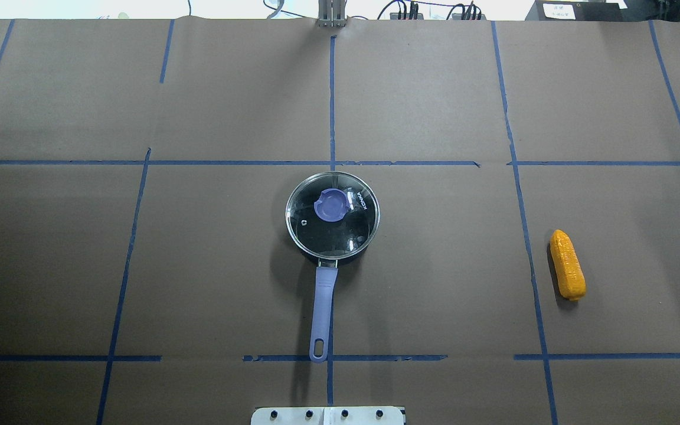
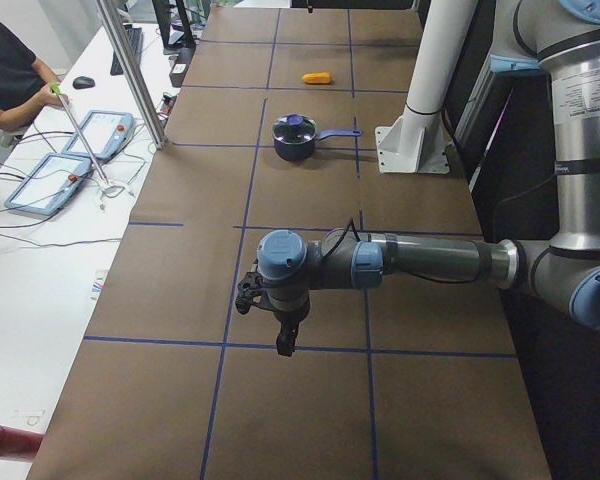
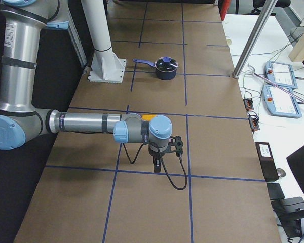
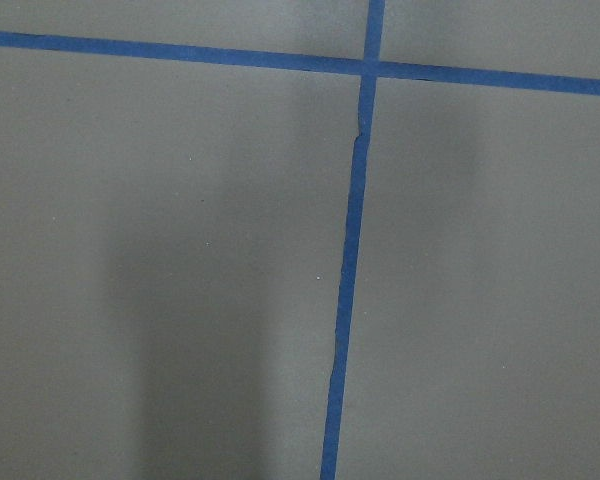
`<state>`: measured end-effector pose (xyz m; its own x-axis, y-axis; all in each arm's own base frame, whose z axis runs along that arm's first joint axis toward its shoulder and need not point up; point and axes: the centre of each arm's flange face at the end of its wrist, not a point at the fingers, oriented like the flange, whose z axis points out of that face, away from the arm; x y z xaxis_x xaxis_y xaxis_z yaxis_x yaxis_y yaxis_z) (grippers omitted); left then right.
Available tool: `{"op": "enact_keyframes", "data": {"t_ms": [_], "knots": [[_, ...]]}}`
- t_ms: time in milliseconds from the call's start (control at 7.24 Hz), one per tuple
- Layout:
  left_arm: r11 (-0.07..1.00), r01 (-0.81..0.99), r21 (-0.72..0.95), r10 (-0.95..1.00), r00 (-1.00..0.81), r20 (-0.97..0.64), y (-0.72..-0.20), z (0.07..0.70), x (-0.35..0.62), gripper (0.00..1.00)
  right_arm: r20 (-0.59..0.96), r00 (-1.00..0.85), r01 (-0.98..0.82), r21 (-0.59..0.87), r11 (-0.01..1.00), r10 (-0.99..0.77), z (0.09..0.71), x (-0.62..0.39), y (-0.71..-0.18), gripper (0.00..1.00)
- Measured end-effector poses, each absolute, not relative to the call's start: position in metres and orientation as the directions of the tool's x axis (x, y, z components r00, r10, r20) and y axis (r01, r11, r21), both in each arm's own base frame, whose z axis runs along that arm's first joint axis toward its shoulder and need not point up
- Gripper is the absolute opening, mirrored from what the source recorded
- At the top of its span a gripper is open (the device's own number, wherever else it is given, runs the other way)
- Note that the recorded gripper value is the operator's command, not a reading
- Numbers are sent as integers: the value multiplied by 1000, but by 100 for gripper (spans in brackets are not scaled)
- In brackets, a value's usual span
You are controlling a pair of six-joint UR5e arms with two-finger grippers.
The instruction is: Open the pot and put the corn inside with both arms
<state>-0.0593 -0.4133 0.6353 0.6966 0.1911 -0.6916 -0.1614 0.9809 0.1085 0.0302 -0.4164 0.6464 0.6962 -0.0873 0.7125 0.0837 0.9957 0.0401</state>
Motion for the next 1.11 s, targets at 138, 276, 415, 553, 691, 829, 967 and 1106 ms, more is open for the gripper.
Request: {"op": "enact_keyframes", "data": {"t_ms": [138,276,415,553,691,829,967,1106], "knots": [[981,-161,110,192,697,-691,-413,635,-59,100,713,695,84,39,996,-86,647,30,-415,100],[981,-162,110,192,697,-690,-413,635,-59,100,714,695,84,39,996,-86,647,30,-415,100],[981,-162,110,192,698,-690,-413,635,-59,100,714,695,84,38,996,-86,647,30,-415,100],[981,-162,110,193,698,-690,-413,634,-59,100,714,695,84,39,996,-87,647,30,-415,100],[981,-162,112,194,698,-690,-414,634,-59,100,714,695,84,39,996,-87,647,30,-415,100],[980,-162,114,195,698,-689,-414,633,-59,100,714,695,84,39,996,-86,647,30,-415,100],[980,-162,115,196,698,-689,-414,632,-59,100,714,695,83,39,996,-86,647,30,-415,100],[980,-162,116,196,698,-689,-414,632,-59,100,714,695,83,40,996,-87,646,30,-416,100]]}}
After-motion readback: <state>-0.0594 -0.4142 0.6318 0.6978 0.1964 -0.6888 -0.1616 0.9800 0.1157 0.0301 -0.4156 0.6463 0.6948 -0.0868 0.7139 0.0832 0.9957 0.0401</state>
